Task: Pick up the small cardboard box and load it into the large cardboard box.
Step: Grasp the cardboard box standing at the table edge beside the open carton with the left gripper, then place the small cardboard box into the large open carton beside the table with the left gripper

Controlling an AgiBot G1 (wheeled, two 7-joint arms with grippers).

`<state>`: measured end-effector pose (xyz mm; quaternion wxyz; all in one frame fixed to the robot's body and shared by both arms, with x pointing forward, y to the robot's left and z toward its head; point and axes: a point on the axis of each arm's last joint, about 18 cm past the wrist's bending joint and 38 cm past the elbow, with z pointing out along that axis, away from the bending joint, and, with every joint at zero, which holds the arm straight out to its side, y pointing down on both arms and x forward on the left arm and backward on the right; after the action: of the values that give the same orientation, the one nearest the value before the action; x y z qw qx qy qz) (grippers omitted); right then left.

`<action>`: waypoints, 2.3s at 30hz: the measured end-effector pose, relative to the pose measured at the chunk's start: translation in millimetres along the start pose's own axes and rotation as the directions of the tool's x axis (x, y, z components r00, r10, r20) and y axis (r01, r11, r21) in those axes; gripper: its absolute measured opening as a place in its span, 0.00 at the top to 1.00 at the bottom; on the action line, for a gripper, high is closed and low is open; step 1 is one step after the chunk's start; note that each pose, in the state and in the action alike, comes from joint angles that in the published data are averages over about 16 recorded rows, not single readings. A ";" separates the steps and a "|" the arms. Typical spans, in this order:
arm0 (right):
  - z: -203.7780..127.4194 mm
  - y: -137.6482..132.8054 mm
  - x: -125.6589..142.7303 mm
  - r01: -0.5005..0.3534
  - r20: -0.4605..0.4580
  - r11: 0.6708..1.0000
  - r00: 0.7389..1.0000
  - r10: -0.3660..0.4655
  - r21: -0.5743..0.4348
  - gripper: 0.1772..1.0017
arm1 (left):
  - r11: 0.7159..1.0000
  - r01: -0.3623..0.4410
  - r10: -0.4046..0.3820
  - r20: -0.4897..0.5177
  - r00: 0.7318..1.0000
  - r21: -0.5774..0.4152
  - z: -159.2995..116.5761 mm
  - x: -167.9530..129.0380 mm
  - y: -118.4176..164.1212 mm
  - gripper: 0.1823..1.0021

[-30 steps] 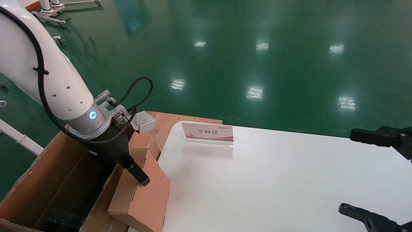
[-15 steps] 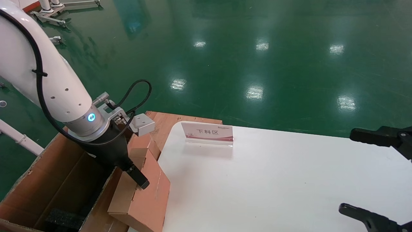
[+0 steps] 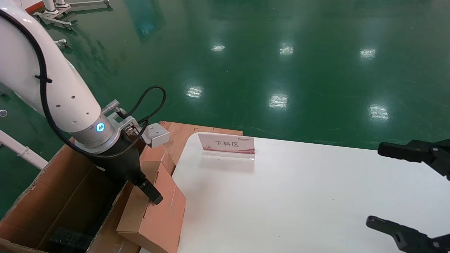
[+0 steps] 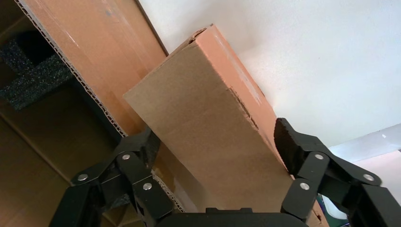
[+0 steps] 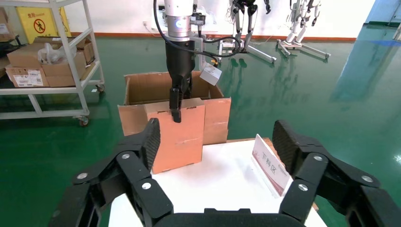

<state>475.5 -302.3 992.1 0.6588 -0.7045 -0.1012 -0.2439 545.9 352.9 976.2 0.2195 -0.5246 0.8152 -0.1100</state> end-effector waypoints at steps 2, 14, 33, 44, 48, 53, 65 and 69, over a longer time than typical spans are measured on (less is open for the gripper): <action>0.0 0.0 0.0 0.000 0.000 1.000 1.000 0.000 0.000 0.12 | 1.000 0.000 0.000 0.000 1.000 0.000 0.0 0.0 -0.1 0.13; 0.0 0.0 0.0 0.000 0.000 1.000 1.000 0.000 0.000 0.39 | 1.000 -0.002 0.002 0.001 1.000 0.001 -0.1 0.1 -0.3 0.41; 0.0 0.0 0.1 0.000 0.000 1.000 1.000 0.000 0.000 0.69 | 0.997 0.010 -0.007 -0.037 0.999 0.082 -24.2 -0.5 -10.4 0.79; 0.0 0.0 0.1 0.000 0.000 1.000 1.000 0.000 0.000 0.54 | 0.930 0.066 -0.047 -0.061 0.997 0.362 -122.0 -22.5 -25.1 0.84; 0.0 0.0 0.1 0.000 0.000 1.000 1.000 0.000 0.000 0.45 | 0.891 0.077 -0.076 -0.021 0.997 0.447 -160.9 -38.1 -23.0 0.85; 0.0 0.0 0.1 0.000 0.000 1.000 1.000 0.000 0.000 0.33 | 0.865 0.085 -0.128 0.052 0.990 0.494 -195.0 -60.3 -15.0 0.86; 0.0 0.0 0.1 0.000 0.000 1.000 1.000 0.000 0.000 0.09 | 0.884 0.134 -0.244 0.198 0.949 0.448 -225.3 -114.3 16.3 0.87; 0.0 0.0 0.1 0.000 0.000 1.000 1.000 0.000 0.000 0.05 | 0.902 0.152 -0.256 0.217 0.942 0.404 -223.9 -126.7 28.9 0.87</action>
<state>475.6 -302.4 992.2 0.6588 -0.7045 -0.1012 -0.2438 461.3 468.3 1192.0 0.4113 -0.5649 0.6812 -0.2182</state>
